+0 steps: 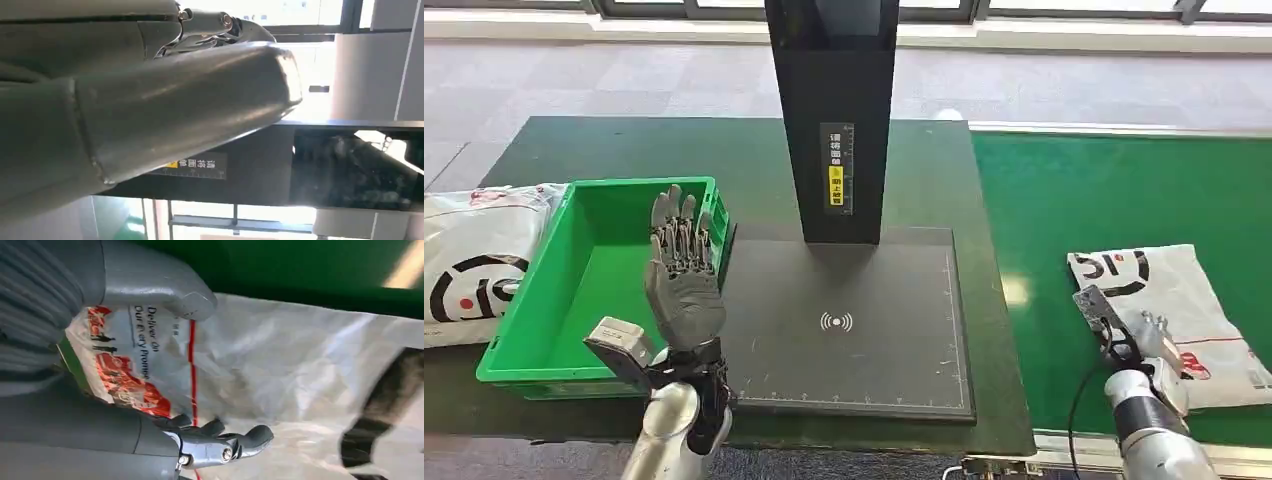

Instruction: Moved the parcel from conveyor to table for the left to box.

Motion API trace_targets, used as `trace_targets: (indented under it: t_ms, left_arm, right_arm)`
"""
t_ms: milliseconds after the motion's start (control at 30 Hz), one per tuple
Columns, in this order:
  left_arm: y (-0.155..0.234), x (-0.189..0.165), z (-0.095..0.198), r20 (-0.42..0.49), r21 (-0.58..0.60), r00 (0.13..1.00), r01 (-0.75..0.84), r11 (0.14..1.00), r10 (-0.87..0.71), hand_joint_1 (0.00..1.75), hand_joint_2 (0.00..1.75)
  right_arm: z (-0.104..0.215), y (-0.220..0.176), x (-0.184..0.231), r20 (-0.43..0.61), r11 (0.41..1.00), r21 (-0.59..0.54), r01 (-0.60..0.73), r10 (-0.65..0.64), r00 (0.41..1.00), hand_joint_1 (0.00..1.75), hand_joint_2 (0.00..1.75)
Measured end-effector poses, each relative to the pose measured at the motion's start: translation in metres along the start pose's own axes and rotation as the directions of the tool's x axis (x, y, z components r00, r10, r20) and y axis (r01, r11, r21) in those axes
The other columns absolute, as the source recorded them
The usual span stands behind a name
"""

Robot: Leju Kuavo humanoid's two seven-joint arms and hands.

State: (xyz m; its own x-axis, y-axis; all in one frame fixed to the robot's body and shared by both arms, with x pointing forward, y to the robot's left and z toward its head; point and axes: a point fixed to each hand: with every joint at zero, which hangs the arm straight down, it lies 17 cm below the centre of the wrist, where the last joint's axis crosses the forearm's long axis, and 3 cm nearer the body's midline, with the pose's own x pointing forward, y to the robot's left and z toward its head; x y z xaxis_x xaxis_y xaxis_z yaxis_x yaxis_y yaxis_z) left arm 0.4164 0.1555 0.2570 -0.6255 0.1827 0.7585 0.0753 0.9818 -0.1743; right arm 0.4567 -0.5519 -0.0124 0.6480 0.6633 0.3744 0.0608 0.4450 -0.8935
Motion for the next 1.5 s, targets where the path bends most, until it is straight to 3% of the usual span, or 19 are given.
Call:
trace_targets:
  t_ms: [300,400,433,467,733,1500]
  left_arm:
    - [-0.001,0.002,0.0,0.001,-0.007,1.0,0.004,1.0,-0.004,0.0,0.0]
    - [-0.004,0.001,0.0,-0.005,-0.02,1.0,-0.001,1.0,0.0,0.0,0.0]
    - [-0.005,0.001,-0.001,-0.006,-0.024,1.0,0.0,1.0,0.0,0.0,0.0]
    - [-0.006,0.0,-0.001,-0.008,-0.027,1.0,0.002,1.0,-0.002,0.0,0.0]
    - [-0.007,0.0,-0.001,-0.013,-0.033,1.0,0.009,0.999,-0.009,0.0,0.0]
    - [-0.006,-0.001,0.005,-0.021,-0.034,1.0,0.016,0.999,-0.016,0.0,0.0]
  right_arm:
    - [0.001,0.005,-0.029,-0.063,1.0,0.027,-0.003,0.005,0.998,0.0,1.75]
    - [0.006,0.016,-0.051,-0.111,0.996,0.083,-0.039,0.048,0.993,0.0,1.75]
    - [0.007,0.019,-0.055,-0.121,0.993,0.101,-0.053,0.065,0.991,0.14,1.75]
    - [0.009,0.021,-0.06,-0.131,0.99,0.119,-0.07,0.086,0.988,1.75,1.75]
    - [0.01,0.026,-0.066,-0.113,0.969,0.166,-0.186,0.206,0.972,1.75,1.75]
    - [0.007,0.024,-0.049,-0.081,0.97,0.153,-0.189,0.203,0.976,1.75,1.75]
